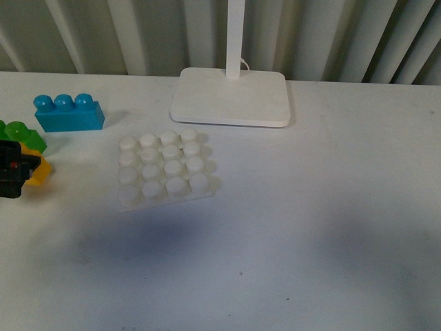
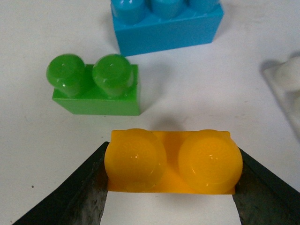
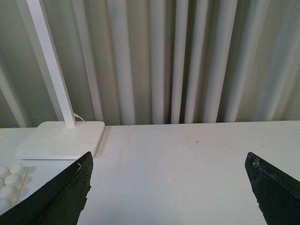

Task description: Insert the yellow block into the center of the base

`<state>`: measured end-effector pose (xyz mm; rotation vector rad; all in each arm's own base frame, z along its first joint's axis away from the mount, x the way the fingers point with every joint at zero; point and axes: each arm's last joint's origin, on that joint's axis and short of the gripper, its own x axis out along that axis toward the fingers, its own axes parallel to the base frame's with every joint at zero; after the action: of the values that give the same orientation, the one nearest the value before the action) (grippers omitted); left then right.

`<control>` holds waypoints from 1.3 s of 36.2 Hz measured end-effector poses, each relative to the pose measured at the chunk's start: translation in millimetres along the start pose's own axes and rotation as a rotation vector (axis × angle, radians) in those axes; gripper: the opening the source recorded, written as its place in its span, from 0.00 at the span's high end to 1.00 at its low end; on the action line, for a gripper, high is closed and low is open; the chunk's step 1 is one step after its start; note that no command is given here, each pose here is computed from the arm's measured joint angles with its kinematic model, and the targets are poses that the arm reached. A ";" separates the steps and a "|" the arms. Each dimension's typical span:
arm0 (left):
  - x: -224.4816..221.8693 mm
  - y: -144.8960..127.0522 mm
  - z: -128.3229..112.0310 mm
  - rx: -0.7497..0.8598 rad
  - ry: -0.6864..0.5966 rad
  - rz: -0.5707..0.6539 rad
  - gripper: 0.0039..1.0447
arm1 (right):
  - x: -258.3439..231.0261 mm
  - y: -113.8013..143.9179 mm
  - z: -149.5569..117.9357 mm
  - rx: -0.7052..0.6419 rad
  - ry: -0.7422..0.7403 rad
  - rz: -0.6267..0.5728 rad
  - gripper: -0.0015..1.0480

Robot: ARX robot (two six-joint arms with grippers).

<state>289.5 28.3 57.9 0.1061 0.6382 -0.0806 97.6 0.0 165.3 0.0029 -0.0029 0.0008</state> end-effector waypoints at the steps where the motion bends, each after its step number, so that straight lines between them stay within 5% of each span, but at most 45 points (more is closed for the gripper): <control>1: -3.7 -4.3 3.5 -0.005 -0.007 0.000 0.37 | 0.0 0.0 0.2 0.000 -0.001 0.000 0.09; 23: -25.2 -129.5 42.2 -0.069 -0.025 -0.014 0.37 | 0.0 0.0 0.0 0.000 0.000 0.000 0.09; 47: 1.5 -176.7 40.9 -0.101 0.020 -0.003 0.37 | 0.0 0.0 0.1 0.000 0.000 0.000 0.09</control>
<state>295.8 -152.0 76.5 0.0086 0.6609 -0.0499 97.6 0.0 165.4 0.0029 -0.0032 0.0004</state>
